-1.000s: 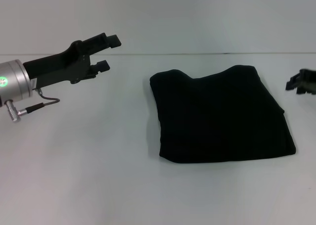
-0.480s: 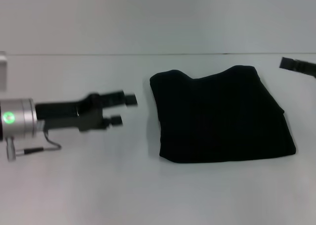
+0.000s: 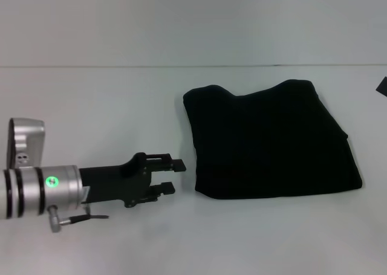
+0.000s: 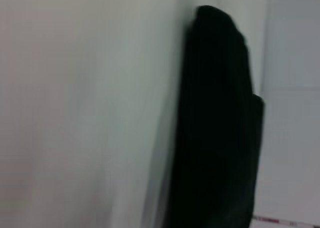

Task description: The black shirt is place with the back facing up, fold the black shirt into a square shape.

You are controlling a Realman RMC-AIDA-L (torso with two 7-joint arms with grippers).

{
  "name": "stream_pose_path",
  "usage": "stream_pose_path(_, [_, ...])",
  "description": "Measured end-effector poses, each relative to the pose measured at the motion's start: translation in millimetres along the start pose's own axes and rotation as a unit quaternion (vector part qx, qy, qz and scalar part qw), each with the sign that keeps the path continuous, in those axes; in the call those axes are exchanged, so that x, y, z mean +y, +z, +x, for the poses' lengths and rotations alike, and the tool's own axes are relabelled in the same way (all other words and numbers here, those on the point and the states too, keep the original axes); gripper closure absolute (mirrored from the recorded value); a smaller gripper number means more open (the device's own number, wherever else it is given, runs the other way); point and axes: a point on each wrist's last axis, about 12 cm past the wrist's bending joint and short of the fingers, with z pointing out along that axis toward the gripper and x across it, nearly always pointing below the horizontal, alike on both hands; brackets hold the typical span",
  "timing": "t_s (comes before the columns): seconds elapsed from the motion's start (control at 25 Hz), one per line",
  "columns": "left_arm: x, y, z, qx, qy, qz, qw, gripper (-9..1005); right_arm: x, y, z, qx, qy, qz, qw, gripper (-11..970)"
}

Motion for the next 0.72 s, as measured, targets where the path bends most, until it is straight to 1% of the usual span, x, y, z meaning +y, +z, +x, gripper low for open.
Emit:
stream_pose_path(0.16, [2.4, 10, 2, -0.008, -0.018, -0.008, 1.0, 297, -1.7, 2, -5, -0.003, -0.003, -0.003, 1.0, 151])
stream_pose_path(0.36, [0.8, 26, 3, -0.008, -0.014, -0.027, 1.0, 387, -2.2, 5, -9, -0.007, -0.007, -0.005, 1.0, 151])
stream_pose_path(0.44, [-0.5, 32, 2, -0.005, -0.01, -0.036, 0.999, 485, -2.2, 6, -10, -0.007, -0.008, -0.006, 1.0, 151])
stream_pose_path(0.56, [-1.5, 35, 2, -0.003, -0.005, -0.042, 0.999, 633, -2.2, 7, -10, -0.008, -0.007, -0.006, 1.0, 151])
stream_pose_path(0.68, [-1.4, 35, 2, -0.004, -0.004, -0.044, 0.999, 848, -2.1, 6, -10, -0.01, -0.006, -0.006, 1.0, 151])
stream_pose_path(0.72, [-1.4, 35, 2, -0.004, -0.004, -0.044, 0.999, 842, -1.9, 6, -9, -0.012, -0.006, -0.006, 1.0, 151])
